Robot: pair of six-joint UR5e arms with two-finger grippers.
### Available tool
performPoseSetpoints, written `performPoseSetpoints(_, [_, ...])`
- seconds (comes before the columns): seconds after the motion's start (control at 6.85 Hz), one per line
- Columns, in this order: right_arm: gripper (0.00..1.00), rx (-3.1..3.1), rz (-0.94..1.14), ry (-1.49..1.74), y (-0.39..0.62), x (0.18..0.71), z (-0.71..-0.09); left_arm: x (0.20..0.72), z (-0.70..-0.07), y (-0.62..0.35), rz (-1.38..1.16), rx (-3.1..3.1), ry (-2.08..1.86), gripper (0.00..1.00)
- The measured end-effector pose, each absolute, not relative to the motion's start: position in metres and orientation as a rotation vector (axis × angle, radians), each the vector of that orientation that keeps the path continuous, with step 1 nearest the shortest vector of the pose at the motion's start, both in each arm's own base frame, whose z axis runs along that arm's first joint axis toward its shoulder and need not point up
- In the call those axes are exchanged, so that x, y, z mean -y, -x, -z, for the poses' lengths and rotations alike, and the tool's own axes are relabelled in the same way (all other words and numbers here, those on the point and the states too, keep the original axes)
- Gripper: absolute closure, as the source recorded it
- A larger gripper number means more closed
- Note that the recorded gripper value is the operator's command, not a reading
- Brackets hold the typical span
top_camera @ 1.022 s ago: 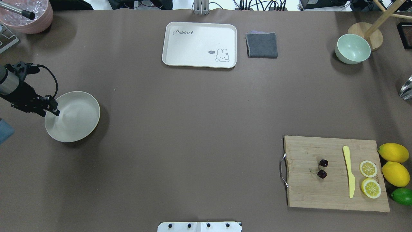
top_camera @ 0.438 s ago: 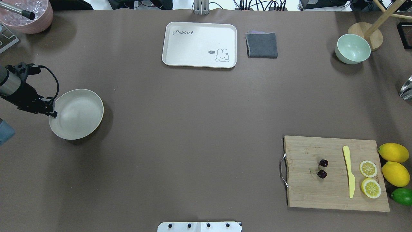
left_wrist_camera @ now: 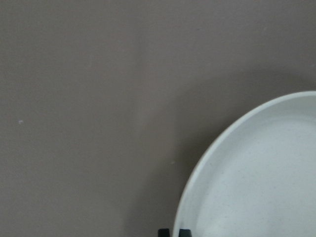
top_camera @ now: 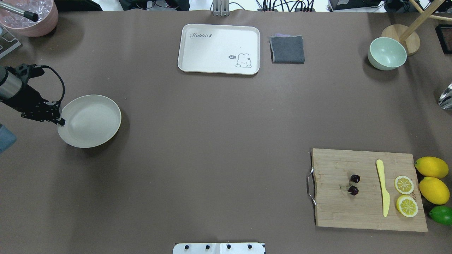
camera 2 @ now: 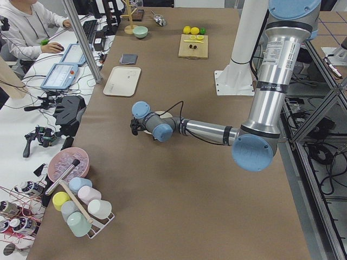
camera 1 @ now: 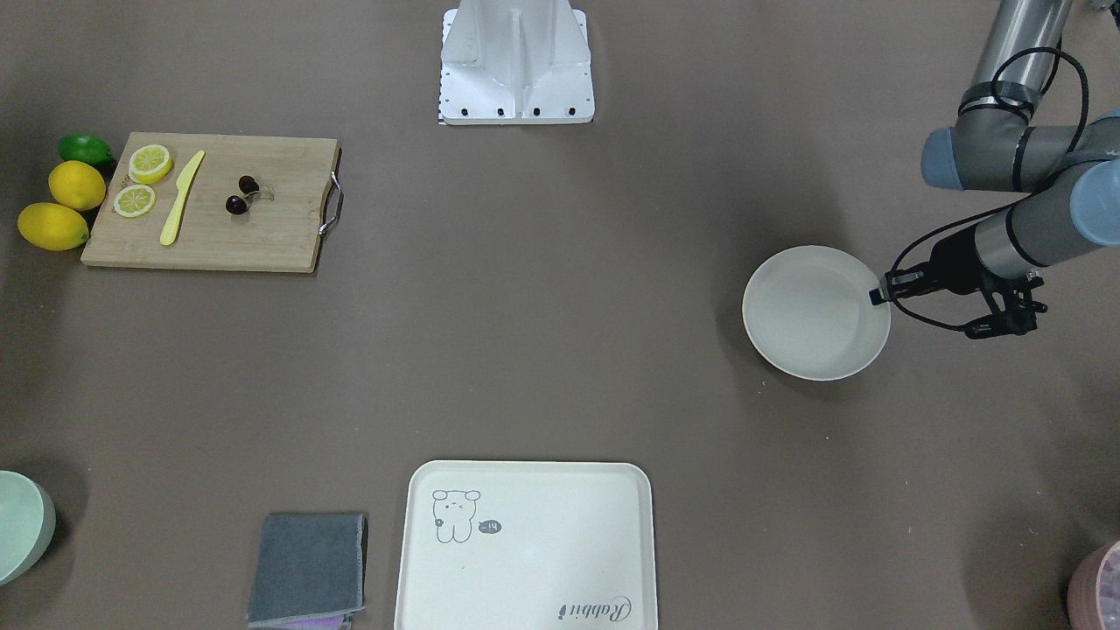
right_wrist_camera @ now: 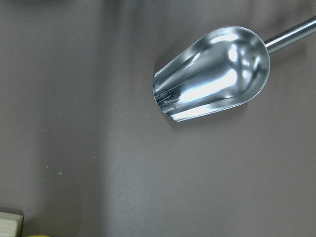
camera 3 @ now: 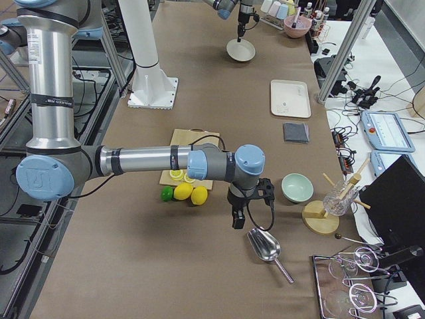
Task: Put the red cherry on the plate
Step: 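Drag the white bowl with the left gripper toward the table center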
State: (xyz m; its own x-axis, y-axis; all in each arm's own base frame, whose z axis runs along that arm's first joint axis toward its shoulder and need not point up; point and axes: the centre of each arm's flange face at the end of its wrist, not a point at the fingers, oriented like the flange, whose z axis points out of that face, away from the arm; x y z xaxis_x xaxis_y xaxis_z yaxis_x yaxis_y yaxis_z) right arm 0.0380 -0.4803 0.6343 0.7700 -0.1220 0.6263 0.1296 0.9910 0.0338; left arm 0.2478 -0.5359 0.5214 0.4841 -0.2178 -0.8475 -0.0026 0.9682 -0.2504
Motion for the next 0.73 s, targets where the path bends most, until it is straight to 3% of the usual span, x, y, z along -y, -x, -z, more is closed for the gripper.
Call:
performPoseSetpoints(0.44, [0.0, 0.68, 0.138, 0.003, -0.038, 0.48, -0.63, 0.569, -0.419, -0.297, 0.234, -1.075, 0.295, 1.0])
performPoseSetpoints(0.73, [0.0, 0.682, 0.139, -0.002, -0.038, 0.48, -0.627, 0.548, -0.36, -0.383, 0.292, -1.045, 0.328, 1.0])
